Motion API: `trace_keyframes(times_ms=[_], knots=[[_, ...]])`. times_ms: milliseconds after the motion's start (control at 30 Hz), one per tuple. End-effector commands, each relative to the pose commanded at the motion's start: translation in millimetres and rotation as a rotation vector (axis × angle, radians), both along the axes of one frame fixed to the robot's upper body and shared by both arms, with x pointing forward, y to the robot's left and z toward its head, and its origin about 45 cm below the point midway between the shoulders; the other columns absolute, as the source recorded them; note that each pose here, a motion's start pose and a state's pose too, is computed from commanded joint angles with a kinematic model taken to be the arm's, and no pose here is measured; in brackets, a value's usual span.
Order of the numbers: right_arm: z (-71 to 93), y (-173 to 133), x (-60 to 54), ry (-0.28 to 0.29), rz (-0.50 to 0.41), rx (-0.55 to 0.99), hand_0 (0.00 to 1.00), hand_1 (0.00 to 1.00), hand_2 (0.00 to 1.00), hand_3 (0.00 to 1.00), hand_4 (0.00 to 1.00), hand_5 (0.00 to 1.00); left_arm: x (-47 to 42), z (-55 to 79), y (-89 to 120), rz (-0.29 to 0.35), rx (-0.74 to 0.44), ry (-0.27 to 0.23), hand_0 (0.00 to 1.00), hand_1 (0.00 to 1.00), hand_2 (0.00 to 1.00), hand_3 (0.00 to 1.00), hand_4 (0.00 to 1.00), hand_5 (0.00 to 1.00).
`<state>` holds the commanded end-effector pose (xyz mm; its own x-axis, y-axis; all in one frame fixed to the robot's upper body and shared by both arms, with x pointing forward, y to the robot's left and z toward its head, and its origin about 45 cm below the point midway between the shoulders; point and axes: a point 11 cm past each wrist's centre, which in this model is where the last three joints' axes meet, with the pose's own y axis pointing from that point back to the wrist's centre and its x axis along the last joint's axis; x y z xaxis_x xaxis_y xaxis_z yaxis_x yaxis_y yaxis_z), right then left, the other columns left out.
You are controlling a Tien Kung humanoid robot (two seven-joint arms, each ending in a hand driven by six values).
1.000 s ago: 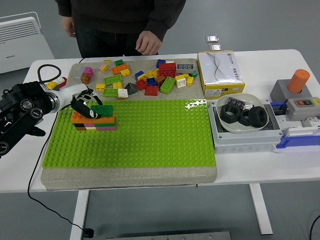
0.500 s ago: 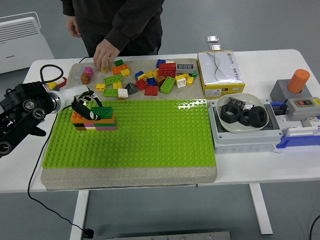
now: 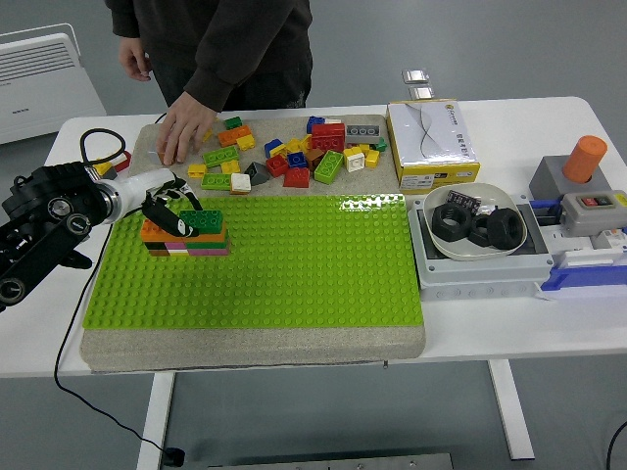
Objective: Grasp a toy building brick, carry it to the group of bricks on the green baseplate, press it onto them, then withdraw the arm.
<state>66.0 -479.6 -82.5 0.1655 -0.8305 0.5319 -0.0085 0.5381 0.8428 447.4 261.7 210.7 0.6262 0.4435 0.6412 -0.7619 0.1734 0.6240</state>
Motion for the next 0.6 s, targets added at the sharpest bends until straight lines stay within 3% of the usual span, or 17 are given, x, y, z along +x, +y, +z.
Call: trace_keyframes(times_ms=[233,267,433,467,600], knots=[[-0.3,0.2,-1.4,0.002,-0.003,0.0,0.688,0.668,0.622,0.745,0.927,0.998,-1.0,-2.1,-0.8,-0.007,-0.01,0.004,0.923,0.939,0.931,0.442,0.691,0.002],[-0.3,0.2,-1.7,0.003,-0.003,0.0,0.686,0.668,0.622,0.742,0.927,0.998,-1.1,-2.1,-1.1,-0.009,-0.012,0.004,0.925,0.94,0.942,0.475,0.614,0.002],[-0.5,0.4,-2.3,0.005,-0.004,0.0,0.686,0.668,0.622,0.742,0.927,0.998,-1.1,-2.1,-1.7,-0.014,-0.017,0.004,0.925,0.94,0.942,0.475,0.614,0.002],[-0.5,0.4,-2.4,0.005,-0.004,0.0,0.686,0.668,0.622,0.744,0.928,0.998,-1.2,-2.1,-1.8,-0.014,-0.018,0.004,0.93,0.941,0.946,0.496,0.535,0.002],[-0.5,0.5,-2.2,0.004,-0.004,0.0,0.686,0.668,0.622,0.744,0.928,0.998,-1.1,-1.8,-2.2,-0.017,-0.02,0.005,0.93,0.941,0.946,0.496,0.535,0.002]])
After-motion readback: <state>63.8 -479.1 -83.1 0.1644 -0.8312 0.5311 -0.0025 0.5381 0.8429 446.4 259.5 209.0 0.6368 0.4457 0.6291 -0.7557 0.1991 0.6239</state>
